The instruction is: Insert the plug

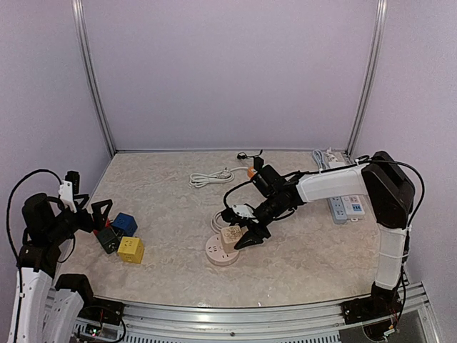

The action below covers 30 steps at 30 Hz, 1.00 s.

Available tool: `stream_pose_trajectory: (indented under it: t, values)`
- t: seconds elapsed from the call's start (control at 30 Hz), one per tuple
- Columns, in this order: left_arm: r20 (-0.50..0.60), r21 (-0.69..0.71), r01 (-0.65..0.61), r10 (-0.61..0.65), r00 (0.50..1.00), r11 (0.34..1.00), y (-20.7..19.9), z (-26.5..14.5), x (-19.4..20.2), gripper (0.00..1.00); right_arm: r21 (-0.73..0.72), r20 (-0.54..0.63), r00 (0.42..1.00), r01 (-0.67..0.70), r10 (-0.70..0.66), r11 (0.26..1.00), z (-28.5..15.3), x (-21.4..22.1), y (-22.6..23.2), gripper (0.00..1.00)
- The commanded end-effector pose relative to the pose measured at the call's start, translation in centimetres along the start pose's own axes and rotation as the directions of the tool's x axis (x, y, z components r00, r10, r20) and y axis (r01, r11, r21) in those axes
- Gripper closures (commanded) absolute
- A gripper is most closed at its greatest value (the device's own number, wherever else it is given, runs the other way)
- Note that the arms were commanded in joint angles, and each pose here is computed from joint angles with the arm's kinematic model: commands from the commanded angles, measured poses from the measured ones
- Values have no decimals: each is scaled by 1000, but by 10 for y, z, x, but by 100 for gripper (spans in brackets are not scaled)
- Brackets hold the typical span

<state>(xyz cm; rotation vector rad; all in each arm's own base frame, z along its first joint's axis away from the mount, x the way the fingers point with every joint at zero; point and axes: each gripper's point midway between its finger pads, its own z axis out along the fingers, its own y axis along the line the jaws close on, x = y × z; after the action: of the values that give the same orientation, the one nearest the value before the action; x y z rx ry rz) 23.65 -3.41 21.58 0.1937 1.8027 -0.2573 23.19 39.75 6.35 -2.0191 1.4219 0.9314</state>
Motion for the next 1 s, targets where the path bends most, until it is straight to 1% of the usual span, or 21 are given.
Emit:
stream_pose_trajectory:
  t: [0.0,0.07,0.1,0.13,0.27,0.3,0.33,0.37,0.5,0.6,0.7,0.73,0.8,0.83,0.9,0.97]
  values:
    - [11,4,3,-4,1000,1000,0,0,1,1,-35,-357,918,-195,171,980,26,105,39,100]
    - [10,8,2,-2,1000,1000,-1,0,1,1,-36,-341,925,-188,165,982,23,98,39,100]
    - [12,10,0,0,1000,1000,-1,0,0,1,-33,-330,931,-178,158,983,21,92,37,97]
    - [13,11,-1,1,1000,1000,-2,0,0,1,-28,-315,937,-167,150,985,19,85,35,91]
    - [17,15,-7,7,1000,1000,-3,0,0,1,-12,-265,957,-123,115,992,14,51,28,52]
    - [18,16,-8,7,1000,1000,-3,0,0,1,-2,-244,964,-106,102,994,12,40,25,36]
    - [19,16,-9,8,1000,1000,-3,0,0,1,10,-224,970,-95,95,995,10,31,22,11]
    - [19,17,-10,10,1000,1000,-4,0,0,1,21,-203,976,-79,82,997,8,20,20,2]
    - [19,23,-13,13,1000,1000,-5,0,0,1,81,-139,990,-14,26,997,-6,-19,13,0]
    - [22,24,-17,17,1000,1000,-6,0,-1,1,147,-84,996,-7,19,989,-21,-43,7,0]
    - [21,17,-14,14,1000,1000,-4,0,-1,1,253,-21,1000,-17,23,967,-42,-65,-1,0]
    - [20,13,-14,13,1000,1000,-4,0,-1,1,318,18,1000,-22,17,948,-52,-77,-9,0]
    - [19,4,-13,13,1000,1000,-2,0,-1,1,452,91,995,-69,31,889,-79,-94,-22,0]
    - [18,-2,-12,12,1000,1000,-1,0,-1,1,528,137,990,-108,41,842,-95,-103,-30,0]
    - [19,-18,-11,11,1000,1000,2,-1,-3,1,668,242,964,-248,110,702,-134,-111,-49,0]
    - [33,-49,-13,15,999,999,6,-2,-9,1,742,312,930,-365,192,562,-169,-106,-64,0]
